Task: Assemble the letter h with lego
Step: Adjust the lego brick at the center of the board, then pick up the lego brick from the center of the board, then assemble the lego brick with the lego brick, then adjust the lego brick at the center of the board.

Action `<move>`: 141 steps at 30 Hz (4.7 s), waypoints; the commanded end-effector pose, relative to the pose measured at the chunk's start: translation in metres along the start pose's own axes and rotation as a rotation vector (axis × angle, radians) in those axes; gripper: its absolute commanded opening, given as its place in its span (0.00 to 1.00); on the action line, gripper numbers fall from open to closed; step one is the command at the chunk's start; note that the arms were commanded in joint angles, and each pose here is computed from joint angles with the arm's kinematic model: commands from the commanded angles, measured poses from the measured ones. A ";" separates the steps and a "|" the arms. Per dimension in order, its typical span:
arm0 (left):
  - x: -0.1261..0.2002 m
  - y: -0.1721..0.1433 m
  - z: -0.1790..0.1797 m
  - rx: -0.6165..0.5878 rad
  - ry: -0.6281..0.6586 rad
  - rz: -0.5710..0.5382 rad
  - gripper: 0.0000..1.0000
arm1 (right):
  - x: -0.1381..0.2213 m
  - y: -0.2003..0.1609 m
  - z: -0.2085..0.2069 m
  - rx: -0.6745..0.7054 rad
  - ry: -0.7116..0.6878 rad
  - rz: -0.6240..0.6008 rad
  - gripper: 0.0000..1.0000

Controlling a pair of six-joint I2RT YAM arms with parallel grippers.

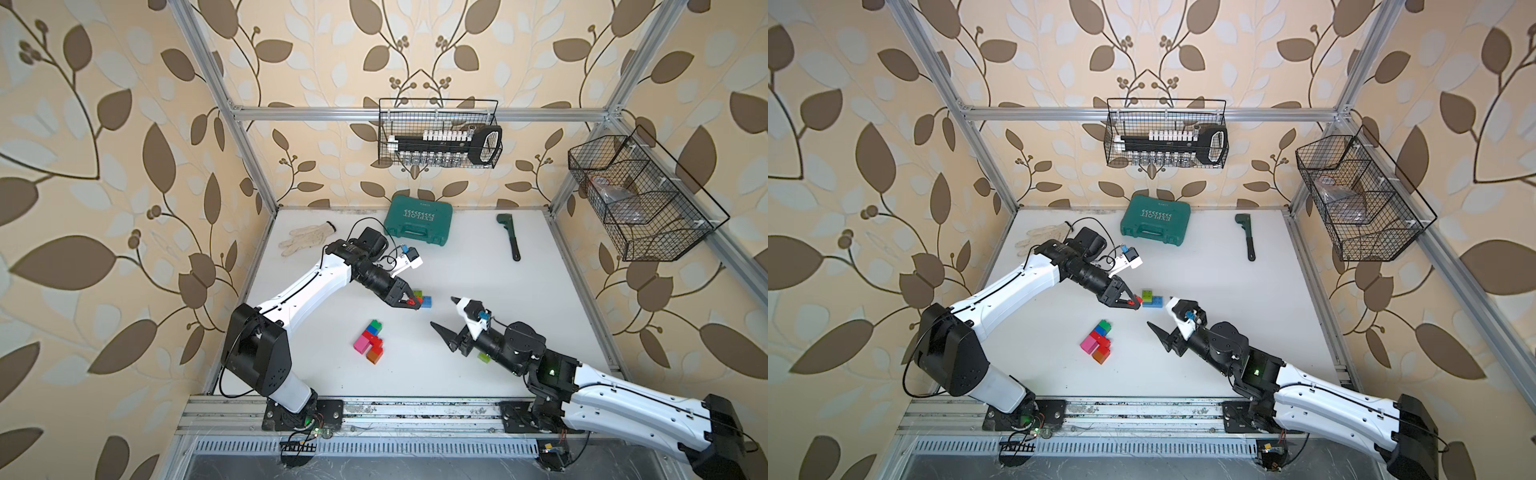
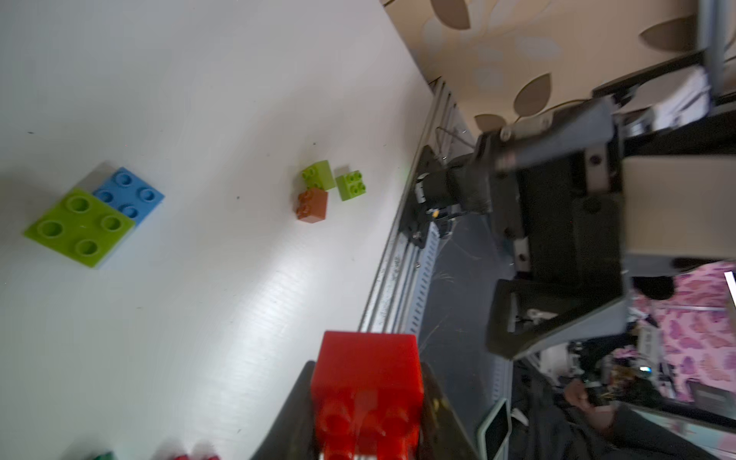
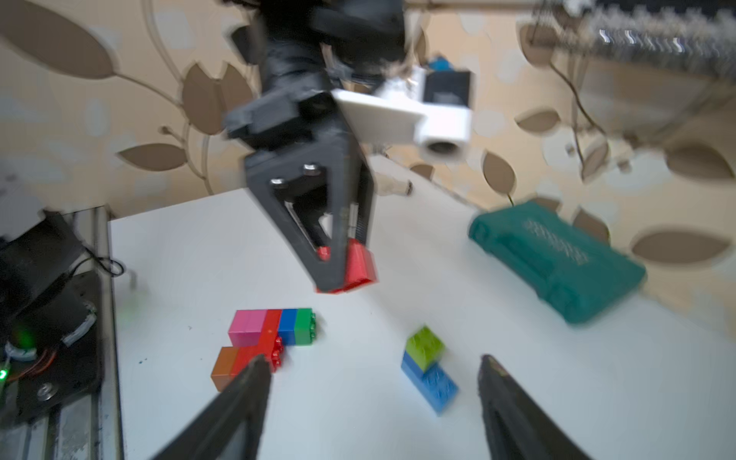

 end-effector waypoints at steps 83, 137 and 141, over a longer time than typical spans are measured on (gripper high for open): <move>0.162 -0.150 0.182 0.344 1.107 -0.286 0.99 | -0.141 -0.112 0.042 -0.361 -0.444 1.268 0.27; 0.162 -0.137 0.158 0.321 0.958 -0.301 0.99 | -0.024 -0.043 -0.075 -0.747 -0.830 0.826 0.65; 0.160 -0.132 0.154 0.306 0.901 -0.314 0.99 | -0.030 -0.062 -0.092 -0.909 -0.782 0.815 0.65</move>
Point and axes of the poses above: each gripper's point midway between its finger pads, its own x axis back along the fingers, its own z axis along the line the jaws close on, y = z × x, the point moved 7 cm from there along x, back along the fingers, and after that the axes turned 9 degrees about -x, right-handed, at the moved point
